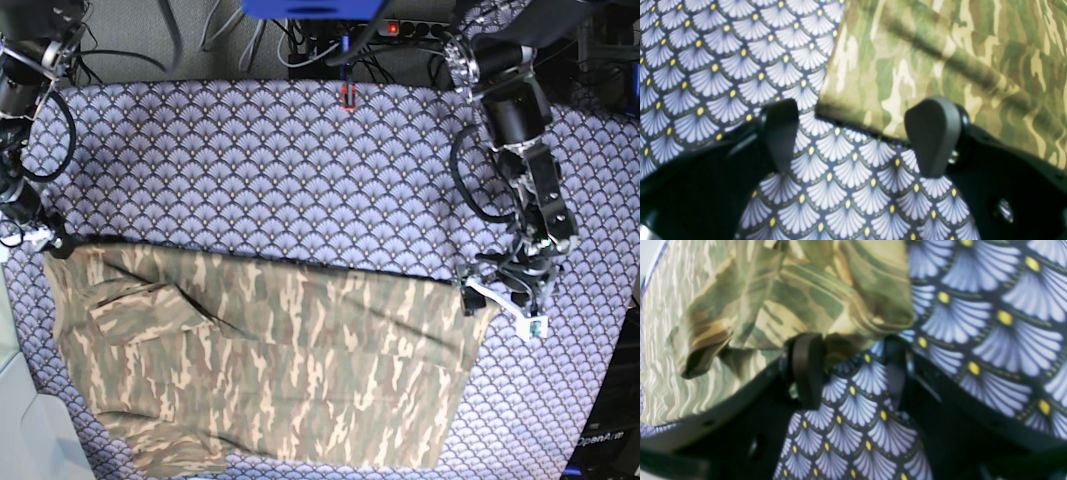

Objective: Fold the T-shirt properly

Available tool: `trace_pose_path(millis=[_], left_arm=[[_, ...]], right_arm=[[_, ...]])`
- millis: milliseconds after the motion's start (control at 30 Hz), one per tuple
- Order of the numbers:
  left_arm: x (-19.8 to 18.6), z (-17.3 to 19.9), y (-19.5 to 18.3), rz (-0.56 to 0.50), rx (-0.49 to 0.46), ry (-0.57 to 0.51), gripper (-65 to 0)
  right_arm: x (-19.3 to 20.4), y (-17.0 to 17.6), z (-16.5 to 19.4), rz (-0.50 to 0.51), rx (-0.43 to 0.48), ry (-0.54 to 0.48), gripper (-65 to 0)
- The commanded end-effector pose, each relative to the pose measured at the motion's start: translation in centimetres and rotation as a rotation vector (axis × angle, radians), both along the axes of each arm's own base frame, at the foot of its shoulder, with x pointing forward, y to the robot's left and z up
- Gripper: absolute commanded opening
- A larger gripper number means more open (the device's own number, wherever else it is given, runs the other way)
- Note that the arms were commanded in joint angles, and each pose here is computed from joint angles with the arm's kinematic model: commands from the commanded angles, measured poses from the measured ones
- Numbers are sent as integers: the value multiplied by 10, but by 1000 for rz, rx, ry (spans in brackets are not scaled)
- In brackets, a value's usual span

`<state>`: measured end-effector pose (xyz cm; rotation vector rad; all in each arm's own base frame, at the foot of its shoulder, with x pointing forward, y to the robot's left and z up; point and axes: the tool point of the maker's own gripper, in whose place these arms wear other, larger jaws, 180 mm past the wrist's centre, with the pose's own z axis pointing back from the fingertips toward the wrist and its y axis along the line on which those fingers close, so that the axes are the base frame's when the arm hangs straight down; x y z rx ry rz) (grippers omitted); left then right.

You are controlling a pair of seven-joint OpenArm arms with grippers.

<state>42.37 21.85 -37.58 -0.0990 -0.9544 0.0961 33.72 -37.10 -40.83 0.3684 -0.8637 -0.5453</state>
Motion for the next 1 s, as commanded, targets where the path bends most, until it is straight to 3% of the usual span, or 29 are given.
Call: trace_pose_path(millis=[0, 133, 333, 400, 967], left_arm=[[14, 22, 2, 3, 0, -71, -137], [14, 22, 1, 3, -2, -71, -137], [14, 21, 1, 1, -2, -71, -137], [15, 21, 0, -1, -4, -71, -137], [23, 23, -23, -8, -57, -83, -137]], right_arm=[[11, -12, 21, -6, -27, -57, -340], [14, -12, 23, -17, -32, -78, -367], [16, -14, 25, -27, -36, -95, -594], [19, -12, 27, -20, -36, -98, -637], [18, 8, 13, 21, -21, -69, -644]])
